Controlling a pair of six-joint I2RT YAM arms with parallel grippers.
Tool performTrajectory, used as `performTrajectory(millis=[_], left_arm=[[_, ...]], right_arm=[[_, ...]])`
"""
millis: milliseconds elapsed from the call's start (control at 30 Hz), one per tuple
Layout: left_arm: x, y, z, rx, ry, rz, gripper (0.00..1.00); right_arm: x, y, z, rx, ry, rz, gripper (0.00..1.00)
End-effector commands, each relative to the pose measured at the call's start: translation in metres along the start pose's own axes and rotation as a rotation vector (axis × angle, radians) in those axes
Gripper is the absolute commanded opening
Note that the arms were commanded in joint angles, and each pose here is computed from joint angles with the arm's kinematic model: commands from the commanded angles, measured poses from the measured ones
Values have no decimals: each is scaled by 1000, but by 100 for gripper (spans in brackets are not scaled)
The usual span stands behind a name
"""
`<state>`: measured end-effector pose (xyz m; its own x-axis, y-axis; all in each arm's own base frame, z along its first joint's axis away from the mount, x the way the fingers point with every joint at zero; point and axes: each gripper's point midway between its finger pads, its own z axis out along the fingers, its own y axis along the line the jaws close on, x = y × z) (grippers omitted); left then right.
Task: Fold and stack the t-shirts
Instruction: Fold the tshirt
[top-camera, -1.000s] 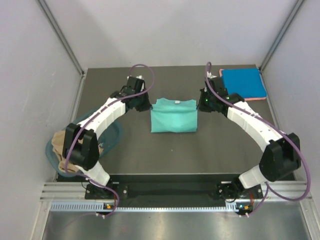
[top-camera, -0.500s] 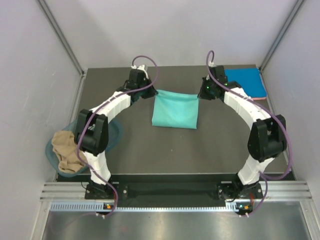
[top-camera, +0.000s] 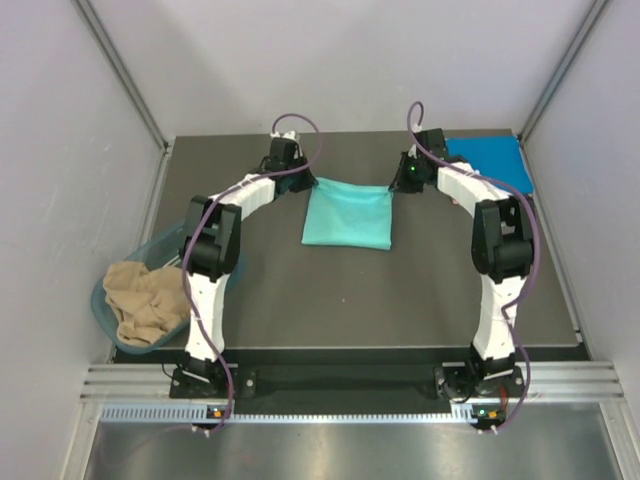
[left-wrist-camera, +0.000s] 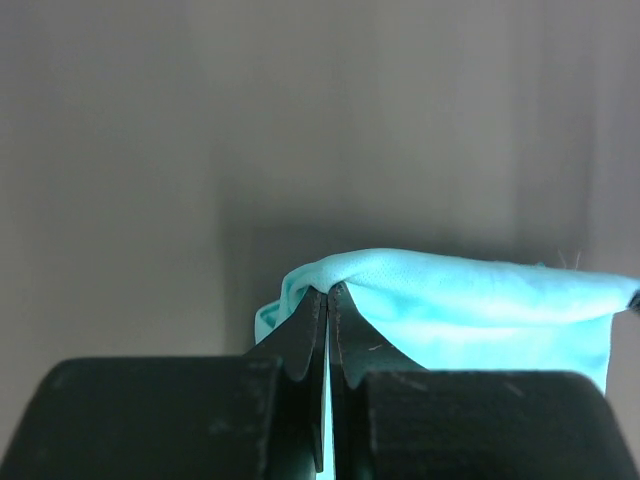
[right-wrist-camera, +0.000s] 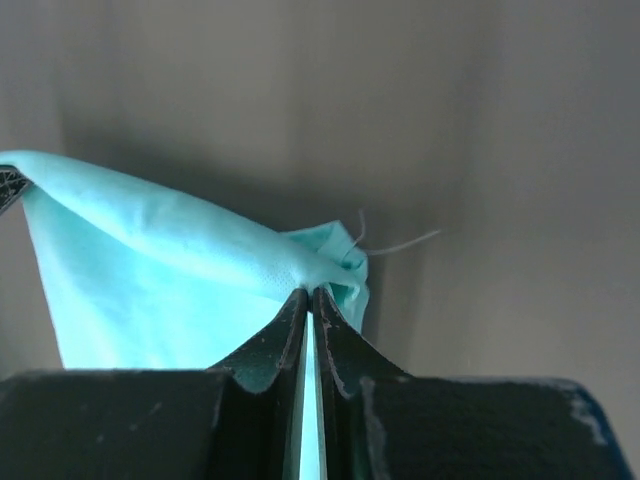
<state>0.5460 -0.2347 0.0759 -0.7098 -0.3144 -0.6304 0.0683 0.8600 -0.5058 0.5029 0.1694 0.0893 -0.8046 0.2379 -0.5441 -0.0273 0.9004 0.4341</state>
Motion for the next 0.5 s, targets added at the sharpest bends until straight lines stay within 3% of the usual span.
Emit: performTrajectory(millis=[0,33,67,133,167,233,267,333,467], left_arm=[[-43,-12,7,34,-102,28,0],[-43,-9,9,21,-98,30,3],[-35,-1,15,-2,-70,39,16],[-40,0,13,-16,-77,49,23],[-47,-3,6,-17,-93,58,21],[-53,1,-3,-51,-115,61,22],[-63,-4,-15,-59,-140,68,23],[-75,7,-28,-149,-177,64,33],[-76,-4,-56,-144,-146,92,37]], right_arm=[[-33,13,6,-97,-68,-8,9],[-32,11,9,-98,-64,-3,13],[-34,10,13,-101,-61,3,21],[-37,7,14,-102,-56,2,32],[-43,9,9,-102,-68,-3,40],[-47,3,0,-79,-70,0,45],[-50,5,-13,-73,-84,-2,53],[-45,1,-25,-44,-73,-11,59],[-3,10,-46,-100,27,-54,66]])
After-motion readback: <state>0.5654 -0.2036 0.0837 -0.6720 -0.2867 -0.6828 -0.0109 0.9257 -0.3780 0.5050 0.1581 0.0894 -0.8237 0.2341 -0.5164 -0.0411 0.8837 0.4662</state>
